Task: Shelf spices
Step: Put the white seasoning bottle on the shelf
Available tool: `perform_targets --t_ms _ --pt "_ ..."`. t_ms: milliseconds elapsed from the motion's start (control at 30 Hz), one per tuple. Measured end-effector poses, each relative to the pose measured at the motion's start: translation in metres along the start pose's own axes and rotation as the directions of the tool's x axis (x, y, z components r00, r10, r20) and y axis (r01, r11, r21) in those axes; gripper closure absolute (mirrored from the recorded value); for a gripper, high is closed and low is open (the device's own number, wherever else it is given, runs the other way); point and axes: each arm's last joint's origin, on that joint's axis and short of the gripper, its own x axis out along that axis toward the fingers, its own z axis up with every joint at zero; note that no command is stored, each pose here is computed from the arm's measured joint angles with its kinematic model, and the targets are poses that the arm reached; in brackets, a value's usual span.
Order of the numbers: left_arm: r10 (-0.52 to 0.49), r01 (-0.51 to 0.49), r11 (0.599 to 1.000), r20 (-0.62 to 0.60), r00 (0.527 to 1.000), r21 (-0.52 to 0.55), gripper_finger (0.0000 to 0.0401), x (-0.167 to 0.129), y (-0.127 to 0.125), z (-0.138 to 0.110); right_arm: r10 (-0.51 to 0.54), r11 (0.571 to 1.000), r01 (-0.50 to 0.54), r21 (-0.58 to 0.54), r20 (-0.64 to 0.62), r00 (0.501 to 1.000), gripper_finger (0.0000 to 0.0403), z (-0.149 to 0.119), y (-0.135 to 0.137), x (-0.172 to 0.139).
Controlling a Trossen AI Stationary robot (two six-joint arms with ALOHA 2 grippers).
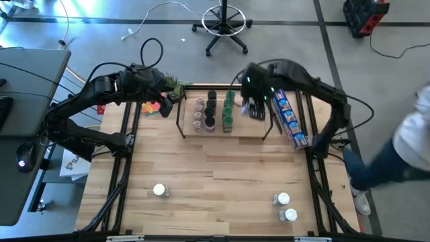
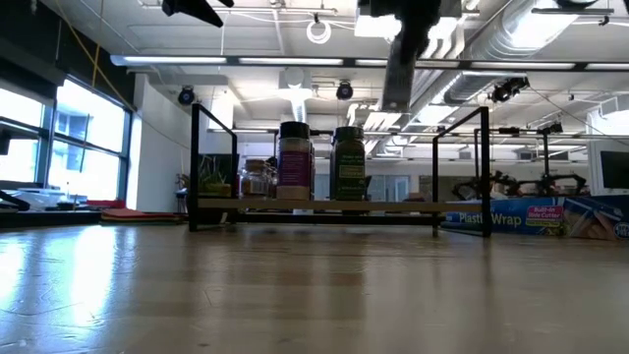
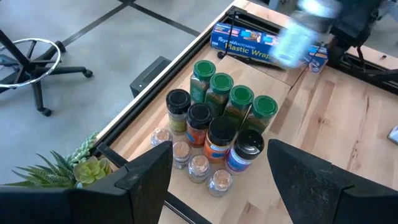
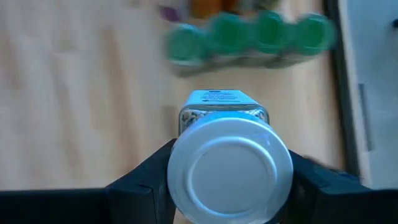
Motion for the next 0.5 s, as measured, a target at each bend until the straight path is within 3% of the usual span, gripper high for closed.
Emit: perform_targets --t_ms 233,500 --pt "-0.001 0.001 1.0 0.0 1.0 0.0 0.0142 0.0 0.0 0.0 -0.005 0.989 -0.009 -0.145 -0.092 0.996 0.0219 0.005 -0.062 0.053" --pt "0.006 -0.006 1.0 0.001 1.0 0.0 0.0142 0.0 0.0 0.0 0.045 0.973 -0.083 -0.216 -0.175 0.984 0.0219 -0.006 -0.091 0.109"
